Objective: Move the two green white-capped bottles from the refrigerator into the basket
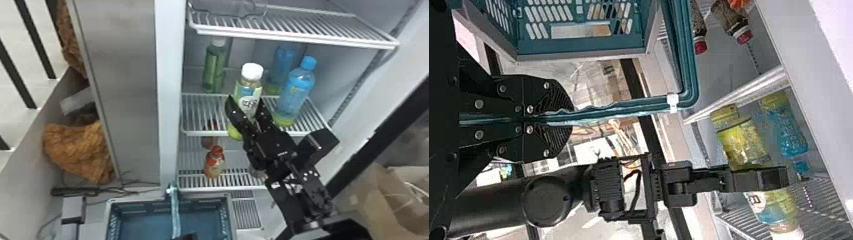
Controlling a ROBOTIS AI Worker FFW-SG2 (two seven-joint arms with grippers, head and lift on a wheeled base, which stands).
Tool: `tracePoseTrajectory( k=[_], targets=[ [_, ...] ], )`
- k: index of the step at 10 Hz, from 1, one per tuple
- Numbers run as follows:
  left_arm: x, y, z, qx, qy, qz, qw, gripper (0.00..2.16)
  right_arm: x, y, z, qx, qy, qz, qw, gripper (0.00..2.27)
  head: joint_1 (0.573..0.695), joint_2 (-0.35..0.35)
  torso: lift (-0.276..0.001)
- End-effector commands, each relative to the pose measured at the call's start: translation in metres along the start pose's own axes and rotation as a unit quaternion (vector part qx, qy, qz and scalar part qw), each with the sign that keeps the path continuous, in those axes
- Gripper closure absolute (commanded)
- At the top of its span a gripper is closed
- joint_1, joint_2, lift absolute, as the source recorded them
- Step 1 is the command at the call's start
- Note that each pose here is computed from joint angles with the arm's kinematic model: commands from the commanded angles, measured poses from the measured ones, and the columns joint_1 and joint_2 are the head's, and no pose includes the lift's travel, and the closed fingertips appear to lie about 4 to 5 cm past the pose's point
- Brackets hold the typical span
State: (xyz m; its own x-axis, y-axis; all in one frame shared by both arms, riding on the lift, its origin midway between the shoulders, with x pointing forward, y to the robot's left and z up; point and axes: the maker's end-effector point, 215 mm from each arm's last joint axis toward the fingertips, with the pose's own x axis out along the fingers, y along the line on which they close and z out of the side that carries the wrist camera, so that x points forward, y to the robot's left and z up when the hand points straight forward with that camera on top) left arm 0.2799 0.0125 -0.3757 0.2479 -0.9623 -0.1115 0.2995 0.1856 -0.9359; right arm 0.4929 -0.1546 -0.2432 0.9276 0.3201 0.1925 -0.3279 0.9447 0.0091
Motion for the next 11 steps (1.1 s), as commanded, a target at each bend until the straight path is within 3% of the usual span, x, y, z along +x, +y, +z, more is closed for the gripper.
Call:
tracePoseTrajectory(
  k=[1, 5, 11],
  targets=[
    [-0.001, 0.0, 0.001, 0.001, 0.0, 0.001, 1.0, 1.2, -0.012, 0.009, 0.01, 0.011, -0.002, 0.007, 1.0, 0.84, 0.695, -0.208, -0.004],
    [-0.002, 0.001, 0.001, -0.002, -0.003, 0.001, 1.0, 1.2, -0.05, 0.031, 0.011, 0.055, 0.04, 0.025, 0.997, 0.84, 0.695, -0.2, -0.004],
    [-0.002, 0.001, 0.0, -0.002, -0.002, 0.0, 1.0, 1.2, -0.105, 0.044, 0.001, 0.077, 0.124, 0.026, 0.989, 0.84, 0.695, -0.233, -0.004]
  ],
)
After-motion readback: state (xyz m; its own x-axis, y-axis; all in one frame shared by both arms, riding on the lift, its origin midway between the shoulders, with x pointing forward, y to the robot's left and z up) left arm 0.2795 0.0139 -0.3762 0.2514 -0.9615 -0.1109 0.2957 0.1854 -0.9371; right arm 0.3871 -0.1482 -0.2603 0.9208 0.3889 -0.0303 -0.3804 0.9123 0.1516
